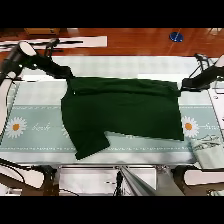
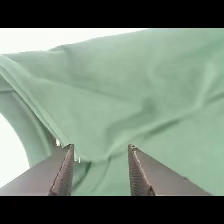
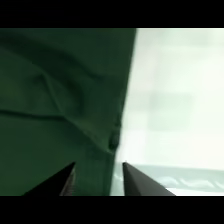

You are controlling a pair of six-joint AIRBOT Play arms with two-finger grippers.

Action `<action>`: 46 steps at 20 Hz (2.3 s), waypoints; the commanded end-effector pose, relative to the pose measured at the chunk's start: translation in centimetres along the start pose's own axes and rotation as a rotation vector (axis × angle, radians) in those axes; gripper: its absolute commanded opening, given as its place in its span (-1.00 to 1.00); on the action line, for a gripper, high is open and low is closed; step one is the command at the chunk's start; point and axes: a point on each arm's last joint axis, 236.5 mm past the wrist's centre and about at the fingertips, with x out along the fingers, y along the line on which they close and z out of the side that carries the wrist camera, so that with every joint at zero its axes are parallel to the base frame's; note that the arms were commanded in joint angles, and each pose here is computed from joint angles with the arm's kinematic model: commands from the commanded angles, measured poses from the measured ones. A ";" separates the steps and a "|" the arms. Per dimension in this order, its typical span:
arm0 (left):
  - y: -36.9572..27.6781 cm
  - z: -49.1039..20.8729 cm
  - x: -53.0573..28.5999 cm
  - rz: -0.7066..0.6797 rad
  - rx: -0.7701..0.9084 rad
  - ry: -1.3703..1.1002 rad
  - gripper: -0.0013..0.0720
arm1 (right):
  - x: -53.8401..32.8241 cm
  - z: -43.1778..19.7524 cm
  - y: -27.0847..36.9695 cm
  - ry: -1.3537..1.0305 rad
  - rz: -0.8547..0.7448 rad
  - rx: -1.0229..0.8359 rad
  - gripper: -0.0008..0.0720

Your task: Fold the shirts.

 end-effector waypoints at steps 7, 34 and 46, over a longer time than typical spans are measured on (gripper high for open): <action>-0.9 -14.3 -1.8 -0.159 -0.288 0.253 0.42 | -3.5 -11.3 -0.2 -0.066 0.299 0.282 0.34; -3.7 -26.7 4.0 -0.238 -0.322 0.248 -0.17 | -3.2 -15.8 1.3 -0.093 0.404 0.448 0.36; -2.8 -27.2 2.9 -0.268 -0.395 0.251 -0.89 | 0.6 -22.0 -1.6 0.273 0.310 0.476 0.51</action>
